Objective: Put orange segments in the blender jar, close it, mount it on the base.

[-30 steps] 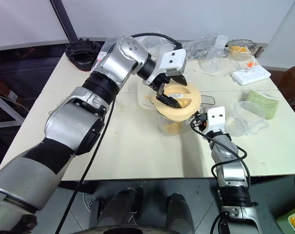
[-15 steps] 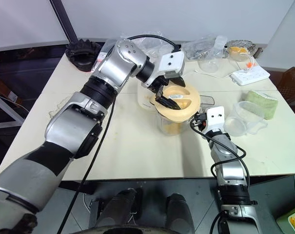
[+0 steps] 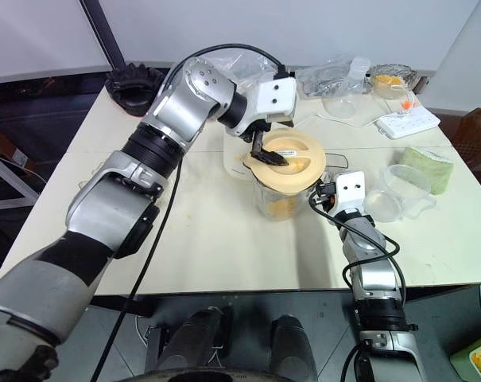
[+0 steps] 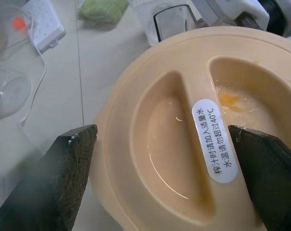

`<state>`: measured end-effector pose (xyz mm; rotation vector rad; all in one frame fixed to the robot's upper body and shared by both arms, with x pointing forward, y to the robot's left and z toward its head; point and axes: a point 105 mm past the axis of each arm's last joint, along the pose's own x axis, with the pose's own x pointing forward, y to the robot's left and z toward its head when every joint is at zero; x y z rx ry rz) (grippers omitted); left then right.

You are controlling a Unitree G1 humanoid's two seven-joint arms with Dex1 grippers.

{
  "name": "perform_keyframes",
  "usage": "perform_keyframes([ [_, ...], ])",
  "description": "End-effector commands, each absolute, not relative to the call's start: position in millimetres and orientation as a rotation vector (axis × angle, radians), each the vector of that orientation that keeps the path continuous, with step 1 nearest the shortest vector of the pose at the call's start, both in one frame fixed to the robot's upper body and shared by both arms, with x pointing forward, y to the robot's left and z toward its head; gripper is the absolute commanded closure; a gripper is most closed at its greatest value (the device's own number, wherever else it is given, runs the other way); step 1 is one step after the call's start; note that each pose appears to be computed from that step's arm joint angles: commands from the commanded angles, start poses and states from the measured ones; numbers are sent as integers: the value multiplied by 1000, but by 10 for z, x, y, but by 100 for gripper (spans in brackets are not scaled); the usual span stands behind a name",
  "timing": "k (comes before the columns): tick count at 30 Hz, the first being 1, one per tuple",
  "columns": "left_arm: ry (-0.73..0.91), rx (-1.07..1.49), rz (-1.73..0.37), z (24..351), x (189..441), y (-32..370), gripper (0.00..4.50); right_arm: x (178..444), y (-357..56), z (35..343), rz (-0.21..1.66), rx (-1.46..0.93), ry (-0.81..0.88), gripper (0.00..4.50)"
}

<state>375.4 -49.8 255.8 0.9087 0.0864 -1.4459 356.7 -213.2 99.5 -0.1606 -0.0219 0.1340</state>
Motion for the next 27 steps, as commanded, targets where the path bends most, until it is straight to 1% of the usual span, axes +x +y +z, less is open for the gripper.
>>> perform_keyframes([
  [1,12,870,-1485,2924,3591,-579,1,3559,-2235,881,101,-205,27,354],
  [4,28,808,-1534,3026,3467,-603,1,3570,-2228,876,107,-207,29,354],
  [11,98,817,-1507,2951,3449,-578,1,3562,-2220,849,110,-206,34,354],
  [20,207,834,-1509,2674,3468,-530,1,3552,-2218,828,107,-202,38,354],
  [23,251,833,-1500,2508,3522,-538,1,3553,-2205,828,109,-201,38,354],
  [27,284,829,-1493,2406,3562,-555,1,3552,-2204,825,109,-202,39,354],
])
